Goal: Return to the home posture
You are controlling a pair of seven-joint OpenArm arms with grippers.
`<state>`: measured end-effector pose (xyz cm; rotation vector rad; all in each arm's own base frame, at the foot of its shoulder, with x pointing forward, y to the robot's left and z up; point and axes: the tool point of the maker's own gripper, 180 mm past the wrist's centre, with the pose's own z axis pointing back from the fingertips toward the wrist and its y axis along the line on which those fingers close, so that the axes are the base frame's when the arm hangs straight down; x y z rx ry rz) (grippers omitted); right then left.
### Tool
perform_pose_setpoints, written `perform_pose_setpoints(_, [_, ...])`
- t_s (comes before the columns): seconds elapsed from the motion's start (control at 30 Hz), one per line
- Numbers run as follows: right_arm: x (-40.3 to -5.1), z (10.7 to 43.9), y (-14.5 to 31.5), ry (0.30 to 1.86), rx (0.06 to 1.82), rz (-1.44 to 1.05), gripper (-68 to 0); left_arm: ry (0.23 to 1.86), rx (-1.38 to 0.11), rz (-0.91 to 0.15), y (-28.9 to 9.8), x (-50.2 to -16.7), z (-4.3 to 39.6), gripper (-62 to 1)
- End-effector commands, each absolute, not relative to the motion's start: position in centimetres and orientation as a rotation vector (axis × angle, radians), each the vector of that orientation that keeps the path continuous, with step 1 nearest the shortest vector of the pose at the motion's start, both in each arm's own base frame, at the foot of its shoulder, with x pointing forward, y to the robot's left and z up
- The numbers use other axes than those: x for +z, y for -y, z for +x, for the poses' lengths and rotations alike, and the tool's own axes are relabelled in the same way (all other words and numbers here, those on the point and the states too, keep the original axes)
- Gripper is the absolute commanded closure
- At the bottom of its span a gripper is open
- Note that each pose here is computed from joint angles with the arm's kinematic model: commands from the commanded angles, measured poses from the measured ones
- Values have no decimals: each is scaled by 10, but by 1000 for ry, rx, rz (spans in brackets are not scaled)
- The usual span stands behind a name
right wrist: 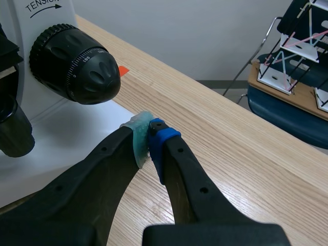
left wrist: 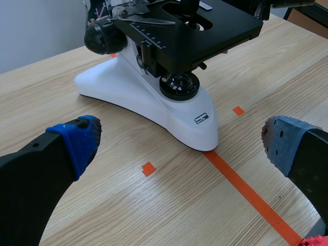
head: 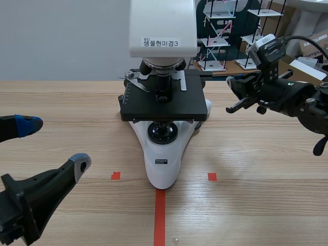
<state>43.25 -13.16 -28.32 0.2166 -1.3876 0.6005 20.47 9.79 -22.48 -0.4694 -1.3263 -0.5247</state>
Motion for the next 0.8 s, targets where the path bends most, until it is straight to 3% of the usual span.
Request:
perform_pose_setpoints(0.0, [-261, 443, 135, 1447, 595, 205, -13, 1357, -520, -483, -96, -216, 206, -623])
perform_pose_setpoints(0.67, [-262, 442, 135, 1445, 594, 206, -14, 1357, -520, -483, -96, -216, 206, -623])
perform_pose_setpoints(0.77, [-263, 441, 134, 1444, 594, 208, -57, 1357, -520, -483, -96, -216, 206, -623])
